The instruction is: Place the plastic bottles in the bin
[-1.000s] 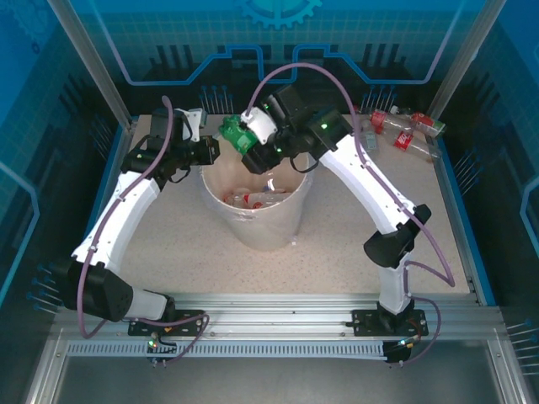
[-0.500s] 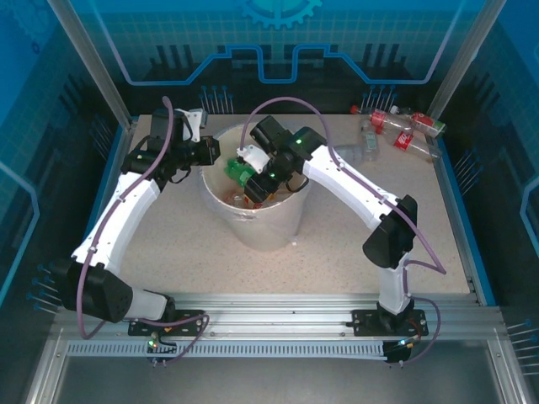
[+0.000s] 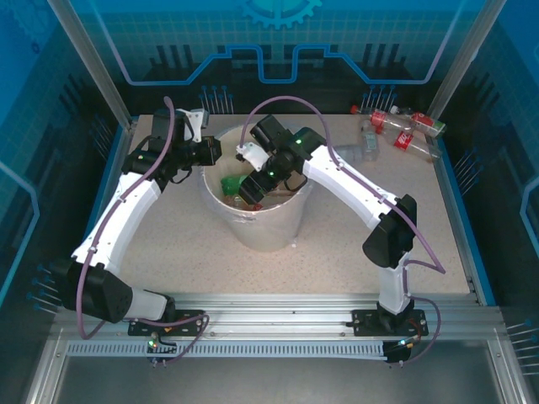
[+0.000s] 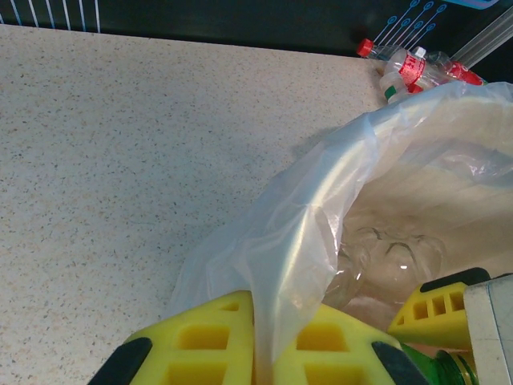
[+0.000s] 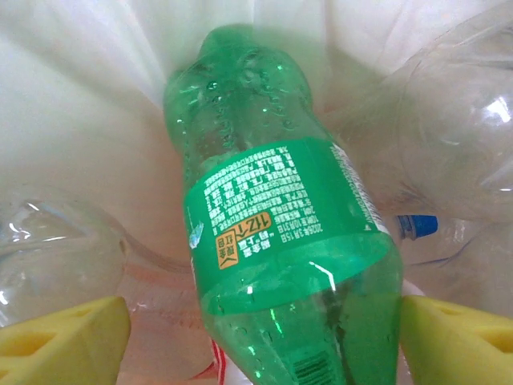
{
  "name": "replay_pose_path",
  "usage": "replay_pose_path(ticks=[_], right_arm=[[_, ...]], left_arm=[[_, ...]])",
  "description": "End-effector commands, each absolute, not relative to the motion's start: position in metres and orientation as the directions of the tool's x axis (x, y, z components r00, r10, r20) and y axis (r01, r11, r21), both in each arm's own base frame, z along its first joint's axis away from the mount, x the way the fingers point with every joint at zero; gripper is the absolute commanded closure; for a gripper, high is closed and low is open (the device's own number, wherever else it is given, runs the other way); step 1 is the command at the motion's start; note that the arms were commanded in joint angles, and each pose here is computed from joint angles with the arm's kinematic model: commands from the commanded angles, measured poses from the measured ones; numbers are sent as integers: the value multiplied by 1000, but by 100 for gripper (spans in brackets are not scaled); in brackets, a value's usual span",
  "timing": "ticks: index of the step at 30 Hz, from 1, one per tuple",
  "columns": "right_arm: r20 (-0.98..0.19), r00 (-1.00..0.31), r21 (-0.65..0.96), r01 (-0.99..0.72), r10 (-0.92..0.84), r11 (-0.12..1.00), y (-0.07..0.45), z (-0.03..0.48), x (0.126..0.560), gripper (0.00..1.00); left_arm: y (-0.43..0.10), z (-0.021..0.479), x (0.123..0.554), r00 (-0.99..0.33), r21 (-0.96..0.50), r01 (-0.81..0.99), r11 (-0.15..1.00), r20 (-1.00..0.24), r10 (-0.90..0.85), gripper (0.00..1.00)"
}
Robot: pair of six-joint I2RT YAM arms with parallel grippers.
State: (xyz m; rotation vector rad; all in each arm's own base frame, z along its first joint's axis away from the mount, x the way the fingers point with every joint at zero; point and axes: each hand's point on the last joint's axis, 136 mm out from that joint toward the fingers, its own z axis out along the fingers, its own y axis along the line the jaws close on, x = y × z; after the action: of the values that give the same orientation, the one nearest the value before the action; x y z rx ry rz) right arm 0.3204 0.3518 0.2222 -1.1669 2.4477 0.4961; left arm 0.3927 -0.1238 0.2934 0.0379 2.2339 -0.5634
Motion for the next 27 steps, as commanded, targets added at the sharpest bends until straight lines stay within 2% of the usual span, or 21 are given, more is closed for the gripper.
replay_pose_path(ticks=[1,7,13,19,23,27], right_arm=[[-526,-557,147,-804,-643,576,351,243,321,10],[-597,-505,114,-823,-624,557,347,273,317,1],[-703,-438,42,-811,-560,583,329,322,318,0],[-787,-395,-33,-740,-474,671,295,360,336,0],[-812,-429,-56,-619,-397,784,240,374,359,0],[-816,-510,-24,-441,-272,897,169,365,388,0]], left_arm=[[-144,283,386,-716,-457,239,857,-679,-163,100],[-143,280,387,-719,-453,231,861,-676,-163,100],[-141,277,389,-722,-448,222,866,-672,-163,100],[-140,275,390,-723,-441,217,871,-672,-160,100],[-138,277,390,-717,-433,206,878,-677,-166,100],[-138,278,390,-717,-441,199,875,-675,-176,100]])
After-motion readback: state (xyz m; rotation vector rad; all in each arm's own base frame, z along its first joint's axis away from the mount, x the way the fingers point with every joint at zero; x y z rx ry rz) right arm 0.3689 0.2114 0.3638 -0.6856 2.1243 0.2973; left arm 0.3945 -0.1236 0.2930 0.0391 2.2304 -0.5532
